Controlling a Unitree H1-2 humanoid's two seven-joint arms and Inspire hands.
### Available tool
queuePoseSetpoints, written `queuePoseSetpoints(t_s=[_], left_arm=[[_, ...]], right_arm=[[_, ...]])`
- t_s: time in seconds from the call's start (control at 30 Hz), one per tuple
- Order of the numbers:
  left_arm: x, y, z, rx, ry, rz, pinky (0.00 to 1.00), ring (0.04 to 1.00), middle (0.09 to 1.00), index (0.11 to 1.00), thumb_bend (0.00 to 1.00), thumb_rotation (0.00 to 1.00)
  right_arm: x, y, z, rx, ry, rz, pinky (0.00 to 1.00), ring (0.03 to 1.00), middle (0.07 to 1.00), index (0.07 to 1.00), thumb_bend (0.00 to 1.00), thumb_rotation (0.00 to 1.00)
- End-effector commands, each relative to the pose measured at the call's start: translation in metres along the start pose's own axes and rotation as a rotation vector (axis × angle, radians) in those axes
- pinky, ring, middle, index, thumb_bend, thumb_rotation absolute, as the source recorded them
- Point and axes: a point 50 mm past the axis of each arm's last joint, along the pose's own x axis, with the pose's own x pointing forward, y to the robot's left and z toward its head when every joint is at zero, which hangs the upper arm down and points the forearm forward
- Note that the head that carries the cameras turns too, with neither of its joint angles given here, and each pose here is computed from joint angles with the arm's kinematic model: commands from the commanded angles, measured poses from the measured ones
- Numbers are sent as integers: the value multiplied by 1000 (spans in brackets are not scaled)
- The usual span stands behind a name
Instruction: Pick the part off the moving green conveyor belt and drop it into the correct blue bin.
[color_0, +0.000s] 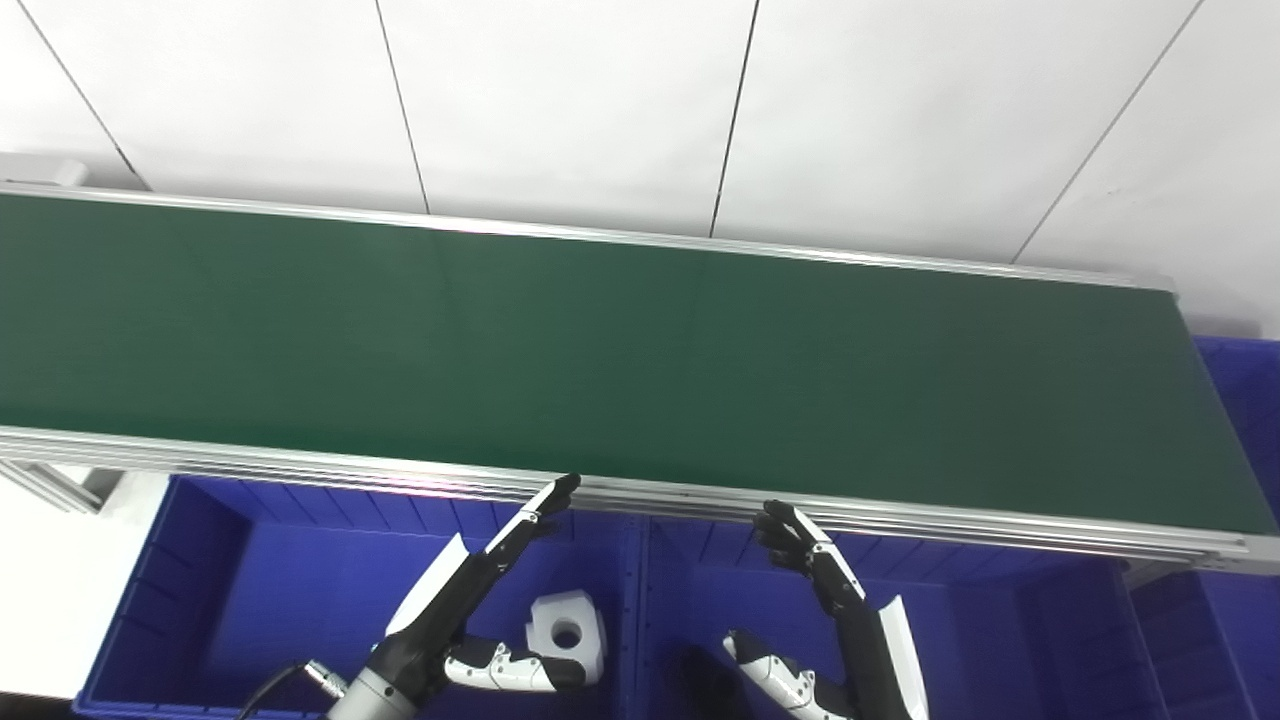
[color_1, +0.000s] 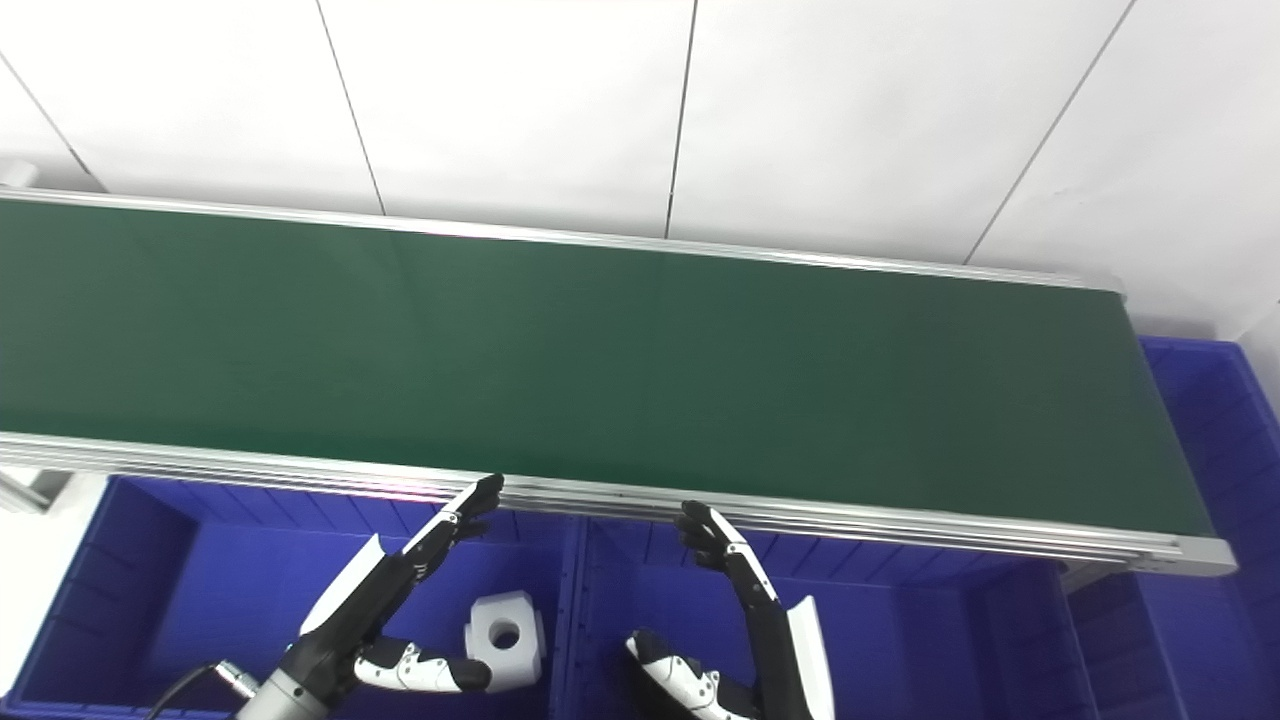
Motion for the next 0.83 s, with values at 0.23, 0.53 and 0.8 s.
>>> queuePoseSetpoints(t_s=[0.23,0.53,0.8], left_arm=[[-4,6,0,-51,-9,36,910,952,979,958,709,528],[-4,6,-4,-78,4,50,894,936,969,946,672,516],[-5,7,-5,-96,10,59,885,924,957,936,685,514]], right_arm=[[3,2,7,5,-7,-4,781,811,832,874,670,589],[2,3,7,-1,9,1,768,818,841,877,667,568],[2,4,8,4,1,-9,775,813,832,873,667,558]])
